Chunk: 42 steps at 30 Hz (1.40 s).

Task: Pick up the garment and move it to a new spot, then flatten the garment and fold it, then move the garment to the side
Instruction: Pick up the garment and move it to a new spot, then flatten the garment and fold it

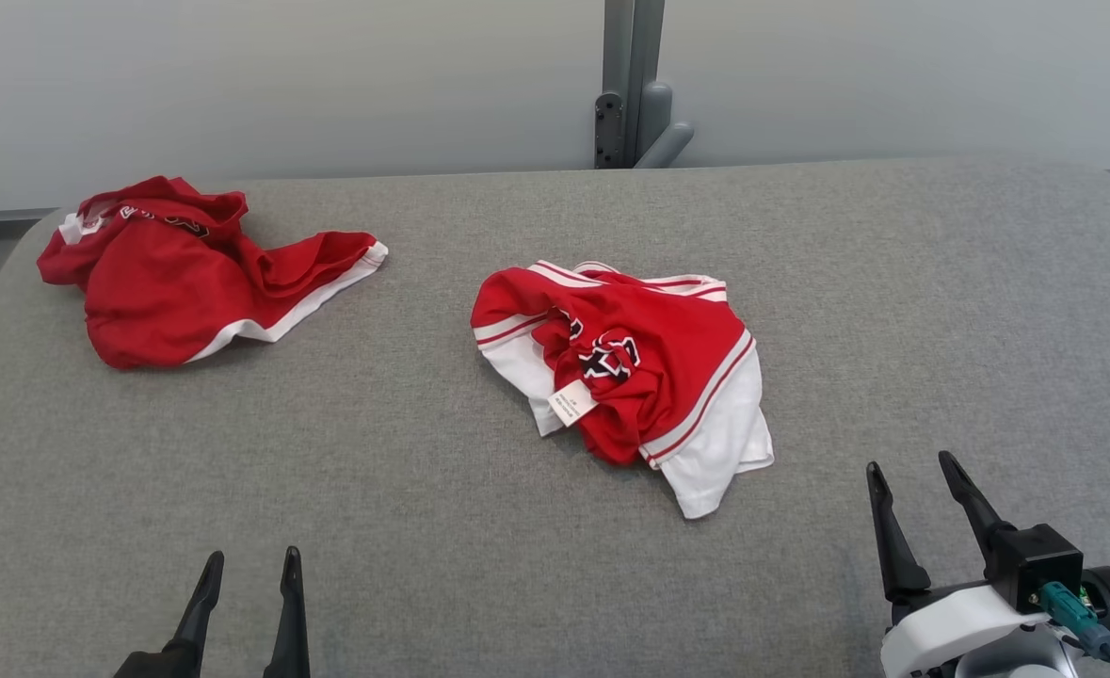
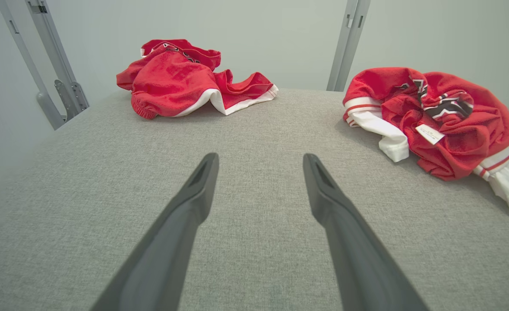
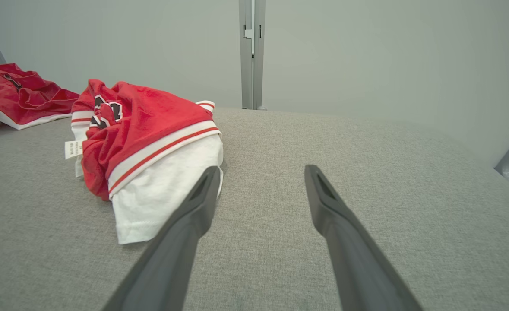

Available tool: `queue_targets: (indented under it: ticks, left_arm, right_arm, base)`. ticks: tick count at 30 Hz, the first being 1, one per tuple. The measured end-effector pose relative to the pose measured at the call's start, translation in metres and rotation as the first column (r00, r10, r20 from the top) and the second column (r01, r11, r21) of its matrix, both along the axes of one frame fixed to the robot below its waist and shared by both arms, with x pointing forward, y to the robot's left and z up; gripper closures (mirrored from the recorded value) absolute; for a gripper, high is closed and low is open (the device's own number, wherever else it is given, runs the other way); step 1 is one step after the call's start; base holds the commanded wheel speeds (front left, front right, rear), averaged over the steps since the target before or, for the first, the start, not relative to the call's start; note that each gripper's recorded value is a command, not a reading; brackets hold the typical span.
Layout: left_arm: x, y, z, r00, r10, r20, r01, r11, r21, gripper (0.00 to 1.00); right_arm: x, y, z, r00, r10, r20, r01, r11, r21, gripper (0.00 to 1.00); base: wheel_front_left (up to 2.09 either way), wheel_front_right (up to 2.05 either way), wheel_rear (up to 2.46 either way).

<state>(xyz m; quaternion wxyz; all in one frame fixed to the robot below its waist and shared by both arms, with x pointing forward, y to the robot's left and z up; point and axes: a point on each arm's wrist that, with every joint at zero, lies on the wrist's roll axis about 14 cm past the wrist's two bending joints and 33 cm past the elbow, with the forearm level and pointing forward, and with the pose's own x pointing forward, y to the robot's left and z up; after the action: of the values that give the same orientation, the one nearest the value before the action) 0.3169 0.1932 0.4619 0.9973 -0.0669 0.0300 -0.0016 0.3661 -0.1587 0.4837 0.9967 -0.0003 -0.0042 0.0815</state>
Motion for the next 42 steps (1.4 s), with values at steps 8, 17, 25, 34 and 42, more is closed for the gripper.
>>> queue_targets:
  ticks: [8, 17, 25, 34, 42]
  left_arm:
    - [0.002, -0.005, -0.004, 1.0, -0.027, -0.01, 0.027, 1.0, -0.007, 0.0]
    - [0.023, -0.035, 0.006, 0.992, -0.12, 0.027, 0.121, 0.993, -0.014, 0.0]
    - [0.055, -0.133, 0.02, 0.908, -0.412, 0.076, 0.416, 0.908, -0.041, 0.0]
    - [0.05, -0.221, -0.026, 0.756, -0.639, -0.141, 0.602, 0.764, -0.232, 0.0]
    - [0.05, -0.244, -0.074, 0.668, -0.674, -0.314, 0.551, 0.733, -0.399, 0.0]
  right_arm:
    - [-0.003, -0.005, -0.001, 1.0, -0.015, -0.003, 0.015, 1.0, 0.001, 0.0]
    - [0.0, -0.013, 0.001, 0.999, -0.037, 0.001, 0.037, 0.999, -0.004, 0.0]
    - [-0.006, -0.041, 0.0, 0.992, -0.125, -0.005, 0.125, 0.992, -0.002, 0.0]
    - [-0.019, -0.07, -0.011, 0.972, -0.232, -0.043, 0.233, 0.973, 0.008, 0.0]
    - [-0.023, -0.093, -0.017, 0.949, -0.307, -0.067, 0.308, 0.952, -0.006, 0.0]
  base:
    - [0.0, 0.0, 0.0]
    - [0.0, 0.0, 0.0]
    - [0.0, 0.0, 0.0]
    - [0.0, 0.0, 0.0]
    - [0.0, 0.0, 0.0]
